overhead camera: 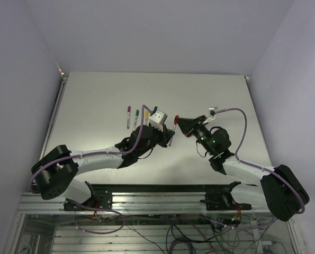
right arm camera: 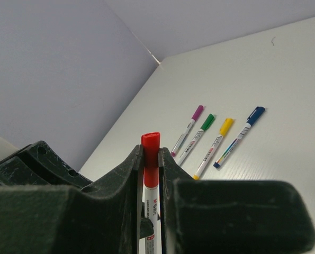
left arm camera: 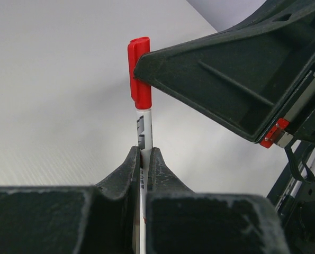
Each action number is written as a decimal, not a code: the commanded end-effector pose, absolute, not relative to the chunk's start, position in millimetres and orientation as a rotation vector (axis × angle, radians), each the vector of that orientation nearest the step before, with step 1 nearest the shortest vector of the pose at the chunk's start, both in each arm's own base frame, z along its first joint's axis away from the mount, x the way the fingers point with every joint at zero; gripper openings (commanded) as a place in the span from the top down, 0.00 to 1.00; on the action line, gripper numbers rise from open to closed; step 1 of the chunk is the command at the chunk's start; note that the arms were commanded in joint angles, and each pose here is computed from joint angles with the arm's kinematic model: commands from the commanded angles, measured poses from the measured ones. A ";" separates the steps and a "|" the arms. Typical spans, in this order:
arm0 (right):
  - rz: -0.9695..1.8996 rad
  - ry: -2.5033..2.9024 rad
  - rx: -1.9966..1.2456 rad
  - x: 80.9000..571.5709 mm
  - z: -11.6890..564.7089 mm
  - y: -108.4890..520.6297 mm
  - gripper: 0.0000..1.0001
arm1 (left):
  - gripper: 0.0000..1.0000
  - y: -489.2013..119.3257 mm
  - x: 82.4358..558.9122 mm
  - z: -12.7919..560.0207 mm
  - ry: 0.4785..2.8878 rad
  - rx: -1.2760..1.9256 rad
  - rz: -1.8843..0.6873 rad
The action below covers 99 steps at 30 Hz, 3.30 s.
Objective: Insert the pens into the pen caps
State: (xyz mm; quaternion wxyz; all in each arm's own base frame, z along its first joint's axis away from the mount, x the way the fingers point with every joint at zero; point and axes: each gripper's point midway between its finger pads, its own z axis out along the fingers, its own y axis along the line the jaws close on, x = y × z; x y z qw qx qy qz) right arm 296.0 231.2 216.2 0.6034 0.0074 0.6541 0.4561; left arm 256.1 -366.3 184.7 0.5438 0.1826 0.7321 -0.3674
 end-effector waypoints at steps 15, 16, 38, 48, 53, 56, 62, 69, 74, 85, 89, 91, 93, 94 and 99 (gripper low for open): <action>0.919 1.926 -0.210 271.2 120.4 263.8 1.00 | 0.93 -346.6 301.3 294.9 1.406 0.216 -0.860; 0.916 1.937 -0.215 270.2 117.3 265.1 1.00 | 0.93 -344.9 303.3 296.2 1.403 0.211 -0.856; 0.885 2.081 -0.265 262.1 80.4 278.0 1.00 | 0.93 -328.6 325.9 295.9 1.405 0.183 -0.833; 0.645 1.989 -0.143 303.3 119.7 254.4 0.86 | 0.93 -324.9 340.6 232.5 1.626 0.208 -0.673; 0.480 1.974 -0.006 310.5 128.2 218.8 0.72 | 0.93 -326.9 357.2 179.4 1.794 0.238 -0.570; 0.393 1.968 0.085 311.5 132.3 197.1 0.66 | 0.93 -334.6 368.0 149.0 1.879 0.270 -0.531; 0.294 1.957 0.162 307.8 138.0 171.0 0.63 | 0.93 -341.3 388.1 103.8 1.993 0.275 -0.425; 0.256 1.957 0.201 304.5 136.8 159.6 0.62 | 0.93 -340.3 408.6 73.5 2.074 0.266 -0.307; 0.243 1.961 0.210 304.2 132.9 156.4 0.61 | 0.93 -332.6 422.0 59.5 2.107 0.233 -0.251; 0.234 1.968 0.217 305.2 129.8 155.6 0.60 | 0.93 -327.9 434.9 27.6 2.176 0.232 -0.202; 0.232 1.975 0.218 304.7 127.1 155.3 0.59 | 0.90 -327.3 435.3 15.5 2.208 0.237 -0.187; 0.233 1.977 0.218 304.8 126.8 155.6 0.59 | 0.84 -328.7 434.9 13.1 2.214 0.239 -0.197; 0.232 1.977 0.219 305.3 126.5 155.6 0.59 | 0.77 -329.9 434.0 12.8 2.216 0.240 -0.208; 0.232 1.978 0.218 305.3 126.2 156.0 0.59 | 0.74 -329.4 434.5 13.0 2.216 0.238 -0.208; 0.227 1.977 0.220 306.4 126.8 155.9 0.58 | 0.68 -328.5 437.3 24.6 2.196 0.231 -0.201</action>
